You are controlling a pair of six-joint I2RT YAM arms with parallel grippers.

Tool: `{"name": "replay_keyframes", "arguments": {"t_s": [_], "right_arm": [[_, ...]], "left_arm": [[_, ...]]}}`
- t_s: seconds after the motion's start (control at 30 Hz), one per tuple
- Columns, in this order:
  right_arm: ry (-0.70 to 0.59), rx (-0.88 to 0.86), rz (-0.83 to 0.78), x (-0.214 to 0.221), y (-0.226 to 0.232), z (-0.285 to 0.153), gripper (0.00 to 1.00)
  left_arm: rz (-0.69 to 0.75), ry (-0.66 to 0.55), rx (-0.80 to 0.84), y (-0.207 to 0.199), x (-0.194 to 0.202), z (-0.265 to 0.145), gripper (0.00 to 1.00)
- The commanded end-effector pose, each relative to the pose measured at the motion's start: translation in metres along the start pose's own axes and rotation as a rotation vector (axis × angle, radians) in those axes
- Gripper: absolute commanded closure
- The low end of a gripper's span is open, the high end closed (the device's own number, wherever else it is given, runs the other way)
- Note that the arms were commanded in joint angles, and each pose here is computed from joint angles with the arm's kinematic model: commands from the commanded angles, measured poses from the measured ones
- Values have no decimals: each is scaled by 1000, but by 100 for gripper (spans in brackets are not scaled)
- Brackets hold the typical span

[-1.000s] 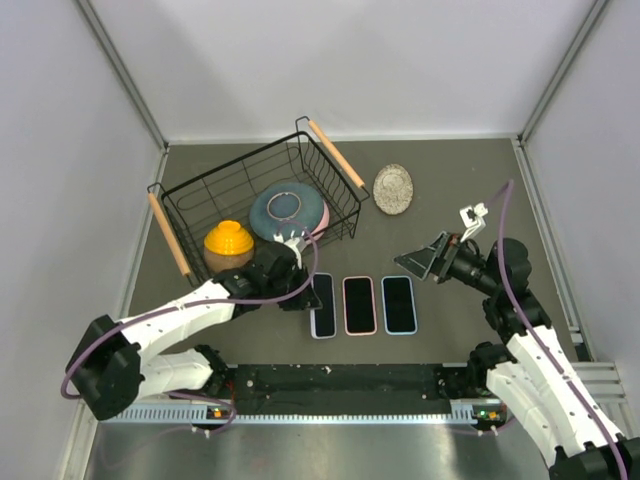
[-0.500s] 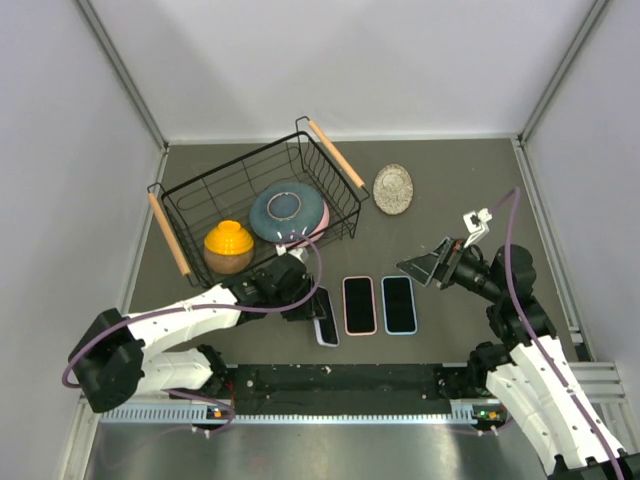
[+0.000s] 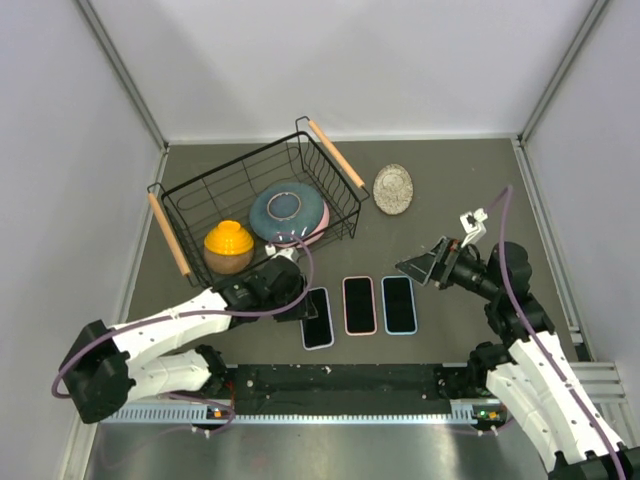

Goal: Put the phone into the phone case

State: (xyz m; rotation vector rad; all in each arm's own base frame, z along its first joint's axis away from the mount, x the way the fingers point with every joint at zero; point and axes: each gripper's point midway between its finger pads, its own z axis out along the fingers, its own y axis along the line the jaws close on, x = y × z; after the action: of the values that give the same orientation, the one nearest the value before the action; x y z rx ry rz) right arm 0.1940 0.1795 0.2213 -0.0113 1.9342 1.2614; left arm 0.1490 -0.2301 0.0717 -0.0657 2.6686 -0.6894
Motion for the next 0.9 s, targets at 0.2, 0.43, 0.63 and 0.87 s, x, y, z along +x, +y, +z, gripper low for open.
{"name": "replay_keyframes", "arguments": {"t_s": [0.2, 0.43, 0.63, 0.87], "right_arm": [[82, 51, -32, -3, 16, -13, 1], [24, 190, -131, -24, 30, -47, 1], [-86, 135, -206, -40, 66, -73, 1], [-218, 141, -271, -51, 73, -91, 1]], "left_arm": [[54, -201, 51, -19, -43, -54, 53], [236, -424, 204, -57, -86, -133, 25], [298, -586, 336, -77, -103, -194, 1], [303, -745, 445, -77, -109, -232, 1]]}}
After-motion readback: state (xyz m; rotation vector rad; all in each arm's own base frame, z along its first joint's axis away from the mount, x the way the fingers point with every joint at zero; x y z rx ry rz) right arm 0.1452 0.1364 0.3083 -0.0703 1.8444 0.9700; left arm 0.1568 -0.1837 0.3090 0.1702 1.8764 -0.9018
